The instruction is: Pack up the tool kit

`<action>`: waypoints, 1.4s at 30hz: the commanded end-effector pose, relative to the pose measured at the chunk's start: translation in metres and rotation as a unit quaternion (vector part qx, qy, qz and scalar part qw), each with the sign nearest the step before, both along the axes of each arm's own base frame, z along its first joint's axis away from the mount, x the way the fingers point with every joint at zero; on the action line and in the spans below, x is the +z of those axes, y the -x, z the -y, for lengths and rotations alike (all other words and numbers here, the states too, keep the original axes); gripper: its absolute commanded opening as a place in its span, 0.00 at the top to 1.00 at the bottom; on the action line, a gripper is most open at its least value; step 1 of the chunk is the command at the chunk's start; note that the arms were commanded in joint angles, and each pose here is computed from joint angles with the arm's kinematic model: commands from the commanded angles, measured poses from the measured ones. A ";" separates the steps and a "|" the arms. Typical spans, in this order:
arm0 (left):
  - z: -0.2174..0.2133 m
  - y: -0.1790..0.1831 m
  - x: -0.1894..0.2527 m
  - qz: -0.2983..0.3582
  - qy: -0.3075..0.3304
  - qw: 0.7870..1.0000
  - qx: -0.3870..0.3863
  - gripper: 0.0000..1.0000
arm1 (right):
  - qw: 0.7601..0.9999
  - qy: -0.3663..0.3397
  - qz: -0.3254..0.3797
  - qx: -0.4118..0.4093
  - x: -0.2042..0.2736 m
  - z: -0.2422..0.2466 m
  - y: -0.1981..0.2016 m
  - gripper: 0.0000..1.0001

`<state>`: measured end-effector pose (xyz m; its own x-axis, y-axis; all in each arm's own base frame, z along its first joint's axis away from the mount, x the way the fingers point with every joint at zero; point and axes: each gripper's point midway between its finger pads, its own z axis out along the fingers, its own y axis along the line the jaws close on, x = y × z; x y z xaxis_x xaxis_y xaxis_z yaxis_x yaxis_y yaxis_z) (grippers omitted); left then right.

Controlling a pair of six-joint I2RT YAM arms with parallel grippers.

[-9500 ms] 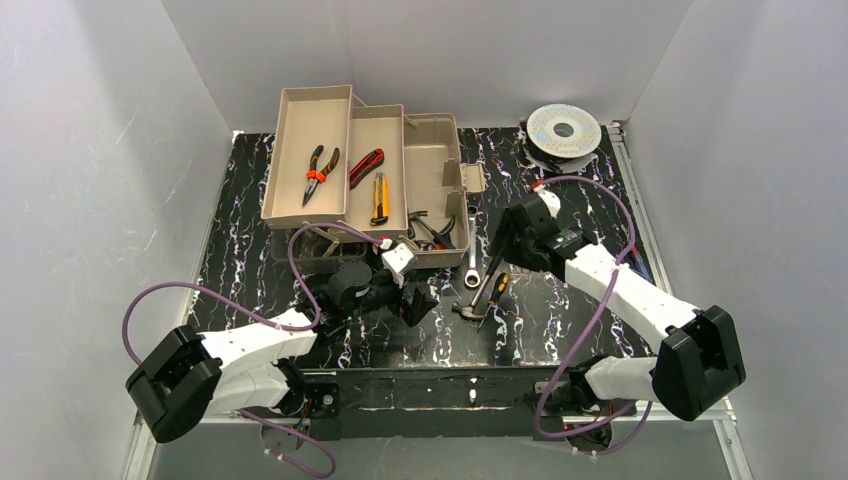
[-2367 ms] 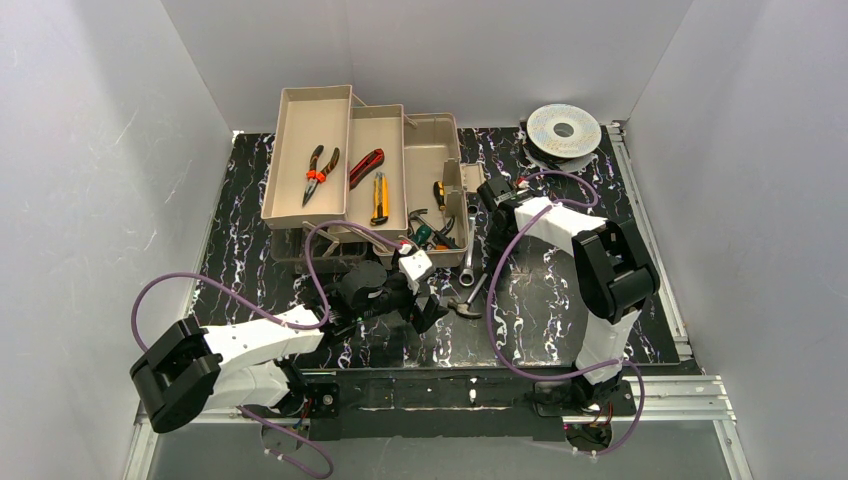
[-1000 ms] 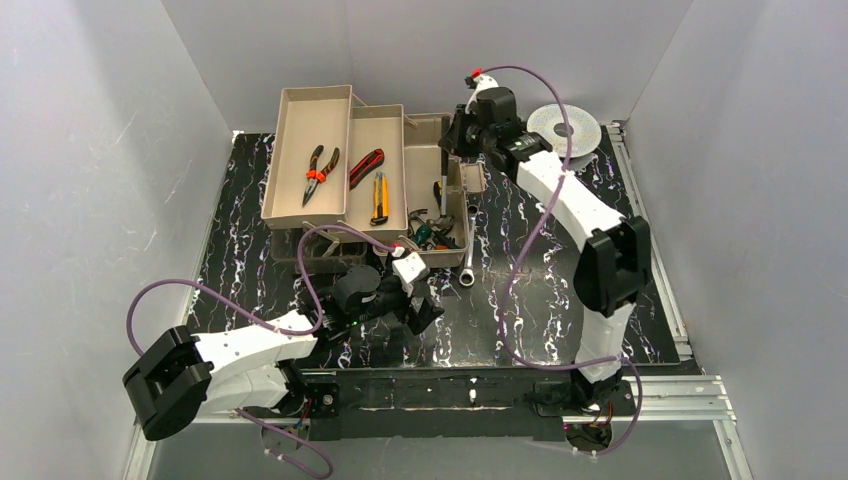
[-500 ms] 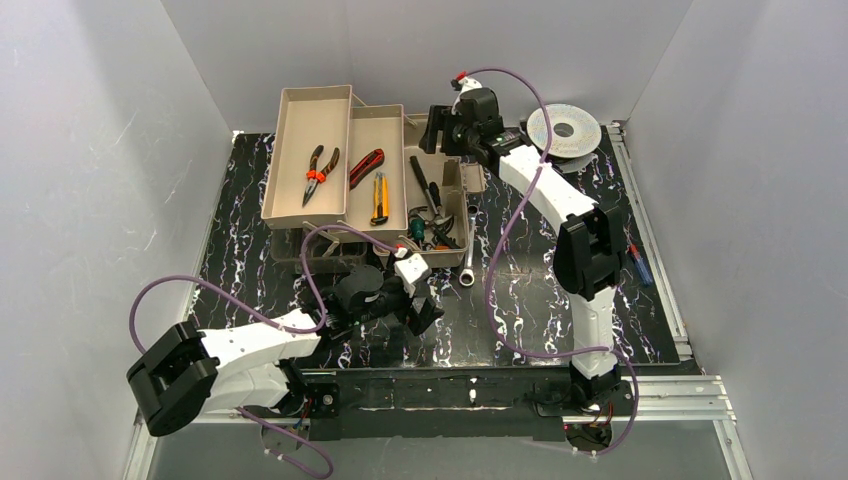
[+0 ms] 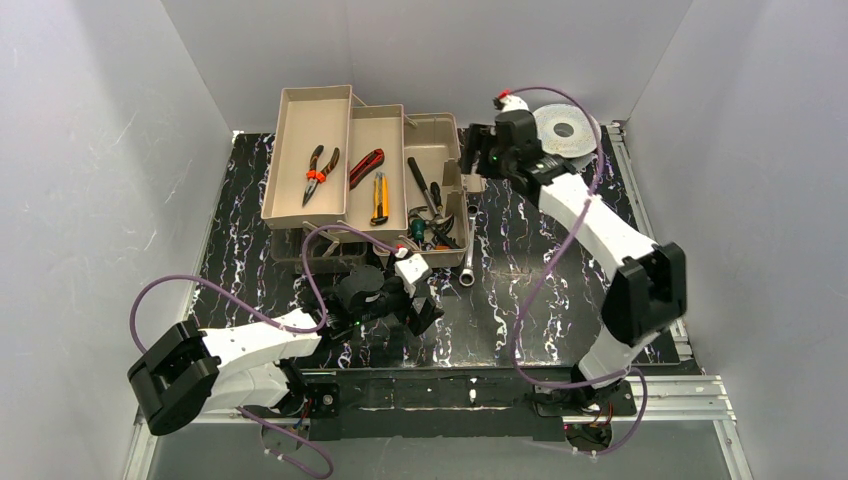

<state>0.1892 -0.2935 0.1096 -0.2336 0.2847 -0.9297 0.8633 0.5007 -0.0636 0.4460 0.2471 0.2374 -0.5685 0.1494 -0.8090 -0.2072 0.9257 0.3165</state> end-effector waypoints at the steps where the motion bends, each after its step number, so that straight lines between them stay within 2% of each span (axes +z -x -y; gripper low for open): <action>1: 0.000 -0.004 0.013 0.015 0.010 1.000 0.008 0.01 | 0.998 0.010 -0.013 -0.058 -0.009 0.049 0.028 0.22; 6: -0.015 -0.007 0.029 0.013 0.040 0.997 0.059 0.00 | 0.994 0.043 -0.044 -0.090 -0.043 0.089 0.069 0.22; 9: -0.036 -0.015 0.047 -0.001 0.041 0.991 0.129 0.00 | 0.991 0.058 -0.058 -0.106 -0.054 0.107 0.089 0.23; 13: -0.080 -0.019 0.060 -0.039 0.040 0.967 0.249 0.01 | 0.991 0.046 -0.068 -0.103 -0.065 0.113 0.112 0.23; 15: -0.112 -0.018 0.055 -0.061 0.026 0.943 0.325 0.00 | 0.991 0.039 -0.065 -0.108 -0.073 0.116 0.120 0.24; 19: -0.189 -0.005 0.039 -0.100 -0.015 0.862 0.496 0.00 | 0.991 0.031 -0.057 -0.120 -0.086 0.123 0.128 0.25; 24: -0.238 0.017 0.025 -0.129 -0.058 0.789 0.598 0.01 | 0.991 0.024 -0.050 -0.126 -0.091 0.124 0.130 0.26; 28: -0.253 0.024 0.004 -0.141 -0.063 0.764 0.627 0.01 | 0.992 0.007 -0.045 -0.117 -0.100 0.119 0.131 0.27; 31: -0.250 0.018 -0.017 -0.165 -0.056 0.765 0.619 0.00 | 0.994 -0.015 -0.039 -0.102 -0.106 0.112 0.134 0.29; 33: -0.240 0.012 -0.028 -0.198 -0.045 0.774 0.599 0.00 | 0.994 -0.027 -0.030 -0.099 -0.109 0.111 0.136 0.30; 39: -0.249 0.008 -0.064 -0.260 -0.064 0.729 0.629 0.00 | 0.993 -0.051 -0.007 -0.105 -0.115 0.113 0.141 0.31; 42: -0.246 0.003 -0.068 -0.270 -0.080 0.730 0.622 0.06 | 0.993 -0.057 0.001 -0.108 -0.116 0.114 0.143 0.31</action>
